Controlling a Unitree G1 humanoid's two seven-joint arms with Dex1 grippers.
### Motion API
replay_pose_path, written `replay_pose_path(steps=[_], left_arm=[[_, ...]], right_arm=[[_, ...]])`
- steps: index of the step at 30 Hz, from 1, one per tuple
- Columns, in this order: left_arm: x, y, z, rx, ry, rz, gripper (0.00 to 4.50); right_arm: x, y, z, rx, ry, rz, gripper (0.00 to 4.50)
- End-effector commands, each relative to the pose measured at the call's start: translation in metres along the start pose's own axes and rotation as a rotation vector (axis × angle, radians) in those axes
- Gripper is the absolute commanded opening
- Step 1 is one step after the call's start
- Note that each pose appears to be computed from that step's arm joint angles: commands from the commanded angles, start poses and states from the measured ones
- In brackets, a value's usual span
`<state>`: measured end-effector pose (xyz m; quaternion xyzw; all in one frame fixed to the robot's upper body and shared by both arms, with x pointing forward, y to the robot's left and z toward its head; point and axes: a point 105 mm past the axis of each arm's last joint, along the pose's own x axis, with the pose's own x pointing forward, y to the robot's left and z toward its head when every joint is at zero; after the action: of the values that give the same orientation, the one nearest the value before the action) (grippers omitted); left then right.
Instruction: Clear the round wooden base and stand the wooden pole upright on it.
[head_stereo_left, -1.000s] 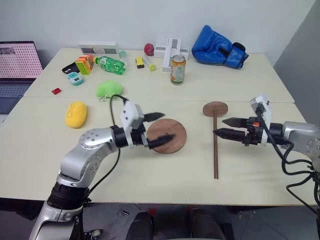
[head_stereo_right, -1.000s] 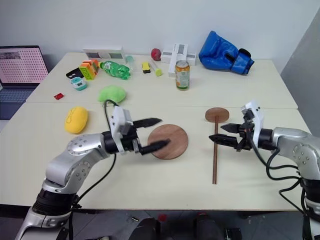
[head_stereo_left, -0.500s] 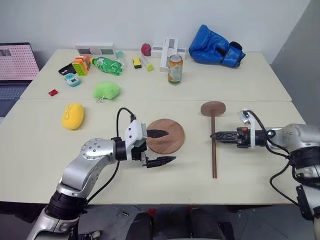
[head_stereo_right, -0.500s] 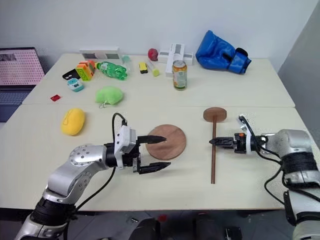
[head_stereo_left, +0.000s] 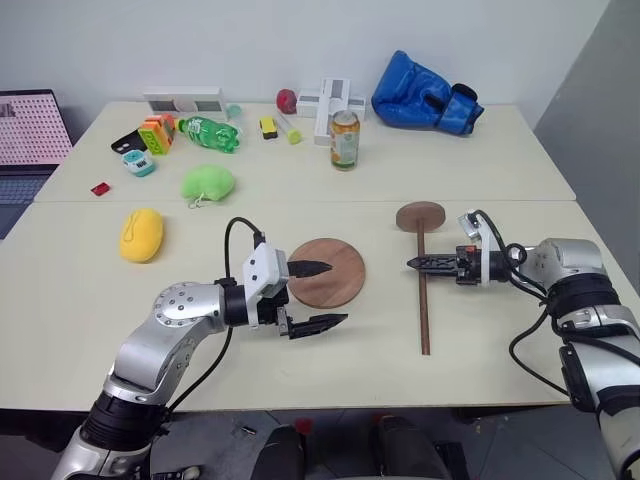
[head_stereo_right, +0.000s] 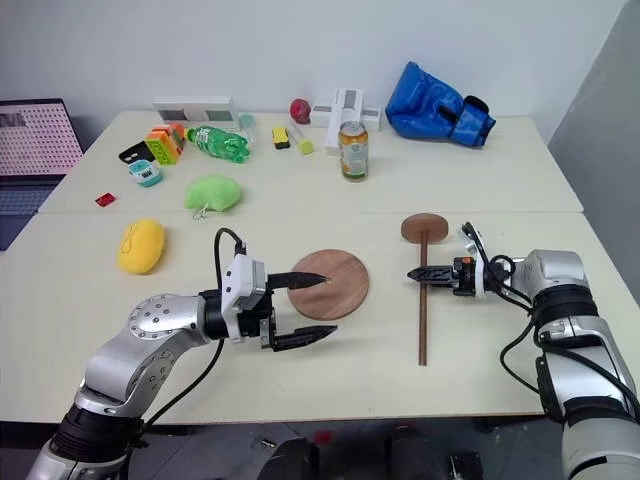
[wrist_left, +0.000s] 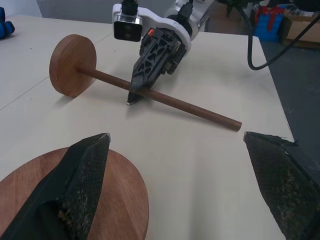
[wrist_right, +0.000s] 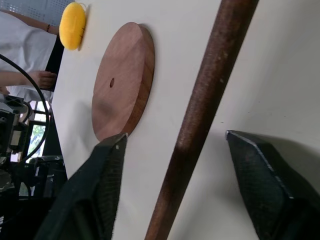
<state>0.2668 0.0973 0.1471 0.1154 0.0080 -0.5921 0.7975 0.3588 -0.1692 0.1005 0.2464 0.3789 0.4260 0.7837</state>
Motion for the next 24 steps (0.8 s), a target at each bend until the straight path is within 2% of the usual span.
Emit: replay_pose_path(steps=[1, 3, 4, 5, 7, 9, 13, 15, 19, 21, 24], left_arm=[[-0.002, 0.0, 0.007, 0.046, -0.013, -0.005, 4.5], [-0.001, 0.0, 0.006, 0.042, -0.012, -0.015, 4.5], [-0.001, -0.001, 0.006, 0.04, -0.012, -0.021, 4.5], [-0.001, -0.001, 0.006, 0.04, -0.012, -0.025, 4.5], [-0.001, -0.001, 0.006, 0.043, -0.013, -0.033, 4.5], [-0.001, 0.0, 0.006, 0.046, -0.015, -0.037, 4.5], [-0.003, 0.005, 0.012, 0.093, -0.064, 0.015, 4.5], [-0.009, 0.008, 0.019, 0.106, -0.15, 0.072, 4.5], [-0.029, -0.001, 0.003, 0.096, -0.077, 0.149, 4.5], [-0.04, -0.01, -0.002, 0.004, -0.088, 0.177, 4.5], [-0.058, -0.027, -0.01, -0.084, -0.109, 0.263, 4.5]], right_arm=[[-0.005, 0.0, 0.003, 0.005, -0.011, 0.003, 2.02], [-0.006, 0.001, 0.003, 0.011, -0.013, 0.007, 1.68], [-0.006, 0.001, 0.003, 0.013, -0.014, 0.01, 1.34], [-0.007, 0.002, 0.004, 0.015, -0.015, 0.013, 1.24], [-0.01, 0.006, 0.006, 0.024, -0.026, 0.03, 0.72], [-0.012, 0.011, 0.009, 0.027, -0.032, 0.049, 0.44], [-0.021, 0.041, 0.03, -0.011, -0.089, 0.144, 0.29], [-0.024, 0.066, 0.045, -0.079, -0.129, 0.204, 0.25], [-0.014, 0.135, 0.063, -0.38, -0.199, 0.285, 0.24], [-0.002, 0.163, 0.068, -0.533, -0.284, 0.276, 0.24], [0.019, 0.197, 0.076, -0.713, -0.487, 0.222, 0.24]])
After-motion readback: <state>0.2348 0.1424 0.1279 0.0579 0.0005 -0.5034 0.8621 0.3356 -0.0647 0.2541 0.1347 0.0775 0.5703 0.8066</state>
